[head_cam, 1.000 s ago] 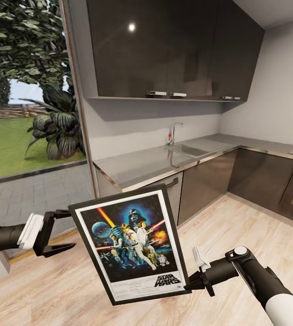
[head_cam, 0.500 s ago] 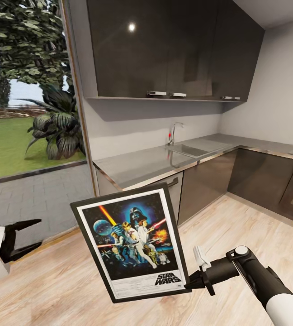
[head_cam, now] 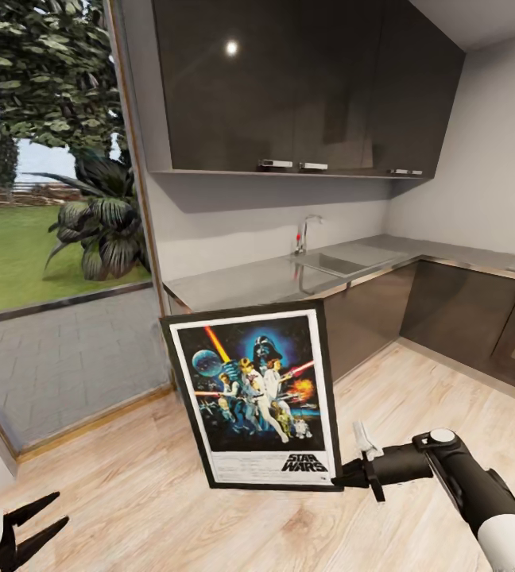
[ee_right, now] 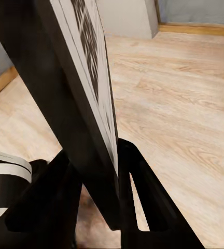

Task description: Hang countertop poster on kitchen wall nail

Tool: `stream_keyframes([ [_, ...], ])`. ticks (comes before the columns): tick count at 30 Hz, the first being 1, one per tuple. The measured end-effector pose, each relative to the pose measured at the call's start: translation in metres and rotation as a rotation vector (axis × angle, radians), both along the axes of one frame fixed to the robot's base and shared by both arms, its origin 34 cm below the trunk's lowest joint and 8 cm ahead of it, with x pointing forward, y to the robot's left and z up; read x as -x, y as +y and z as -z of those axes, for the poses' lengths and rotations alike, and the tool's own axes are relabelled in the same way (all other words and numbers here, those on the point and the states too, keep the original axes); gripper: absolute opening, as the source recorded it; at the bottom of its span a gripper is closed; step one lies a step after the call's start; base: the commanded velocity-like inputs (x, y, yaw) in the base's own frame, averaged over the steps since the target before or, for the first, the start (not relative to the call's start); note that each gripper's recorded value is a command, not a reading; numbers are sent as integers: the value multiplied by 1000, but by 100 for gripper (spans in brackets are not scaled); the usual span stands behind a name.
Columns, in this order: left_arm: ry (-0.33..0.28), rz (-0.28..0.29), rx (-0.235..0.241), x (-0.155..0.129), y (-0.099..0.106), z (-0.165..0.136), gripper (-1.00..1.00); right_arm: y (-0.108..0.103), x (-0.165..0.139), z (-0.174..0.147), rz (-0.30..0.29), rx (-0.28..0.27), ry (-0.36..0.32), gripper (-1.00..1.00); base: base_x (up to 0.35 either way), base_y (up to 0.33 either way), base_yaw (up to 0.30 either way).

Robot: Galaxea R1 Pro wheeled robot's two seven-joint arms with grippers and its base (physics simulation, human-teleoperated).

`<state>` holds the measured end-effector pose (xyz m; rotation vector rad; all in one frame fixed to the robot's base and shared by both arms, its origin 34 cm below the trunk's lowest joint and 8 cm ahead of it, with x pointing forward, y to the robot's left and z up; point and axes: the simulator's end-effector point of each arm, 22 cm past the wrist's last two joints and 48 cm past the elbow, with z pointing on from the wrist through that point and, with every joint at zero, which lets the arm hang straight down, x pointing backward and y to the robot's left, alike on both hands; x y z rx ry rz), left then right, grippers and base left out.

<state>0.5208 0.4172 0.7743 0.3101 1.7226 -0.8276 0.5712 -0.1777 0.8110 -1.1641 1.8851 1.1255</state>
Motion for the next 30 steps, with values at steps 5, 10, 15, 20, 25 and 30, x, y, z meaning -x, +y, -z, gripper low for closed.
stream_keyframes([
  [5,58,-49,82,16,-15,24,100,-2,-4,-4,19,-16,-9,-100,0,0,0],
  [10,95,-136,131,31,-20,46,100,0,-5,-5,21,-22,-13,-100,0,0,0],
  [15,160,-305,104,30,1,74,100,2,-5,-5,20,-25,-13,-100,0,0,0],
  [20,202,-381,111,27,-8,94,100,3,-5,-5,20,-27,-12,-100,0,0,80],
  [25,224,-425,110,24,-9,103,100,4,-5,-5,19,-28,-11,-100,0,0,199],
  [30,248,-480,90,22,0,112,100,5,-5,-5,19,-28,-9,-100,0,0,49],
])
